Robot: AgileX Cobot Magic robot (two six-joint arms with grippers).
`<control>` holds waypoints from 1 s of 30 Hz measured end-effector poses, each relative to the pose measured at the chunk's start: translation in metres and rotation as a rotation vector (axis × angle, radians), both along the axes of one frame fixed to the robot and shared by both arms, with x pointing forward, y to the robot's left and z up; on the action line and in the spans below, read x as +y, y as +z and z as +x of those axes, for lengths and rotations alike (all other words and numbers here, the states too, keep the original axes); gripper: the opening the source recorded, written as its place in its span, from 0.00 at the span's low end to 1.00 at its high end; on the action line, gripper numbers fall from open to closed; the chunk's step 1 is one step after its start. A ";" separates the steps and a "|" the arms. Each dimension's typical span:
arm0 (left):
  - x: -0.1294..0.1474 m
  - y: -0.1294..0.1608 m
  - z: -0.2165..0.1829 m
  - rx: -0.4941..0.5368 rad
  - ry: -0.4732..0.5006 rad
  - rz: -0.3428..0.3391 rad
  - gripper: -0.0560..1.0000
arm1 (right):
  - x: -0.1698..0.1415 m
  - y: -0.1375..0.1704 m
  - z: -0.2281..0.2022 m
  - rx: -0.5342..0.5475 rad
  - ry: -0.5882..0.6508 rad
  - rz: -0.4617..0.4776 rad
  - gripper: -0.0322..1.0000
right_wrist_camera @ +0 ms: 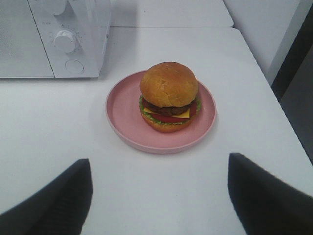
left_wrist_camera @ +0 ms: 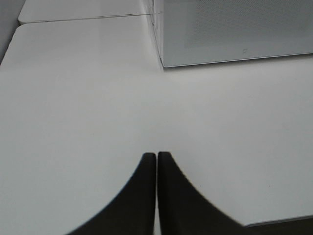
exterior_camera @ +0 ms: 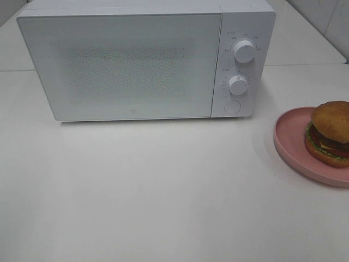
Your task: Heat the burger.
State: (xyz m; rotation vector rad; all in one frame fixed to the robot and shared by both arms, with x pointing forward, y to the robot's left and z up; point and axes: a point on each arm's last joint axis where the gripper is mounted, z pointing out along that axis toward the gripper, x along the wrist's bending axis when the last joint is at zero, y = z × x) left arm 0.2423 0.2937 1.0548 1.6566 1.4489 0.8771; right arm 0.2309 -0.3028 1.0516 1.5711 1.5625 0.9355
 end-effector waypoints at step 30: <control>0.000 0.000 -0.009 -0.057 0.028 0.001 0.05 | 0.000 0.000 0.000 0.000 0.000 0.000 0.71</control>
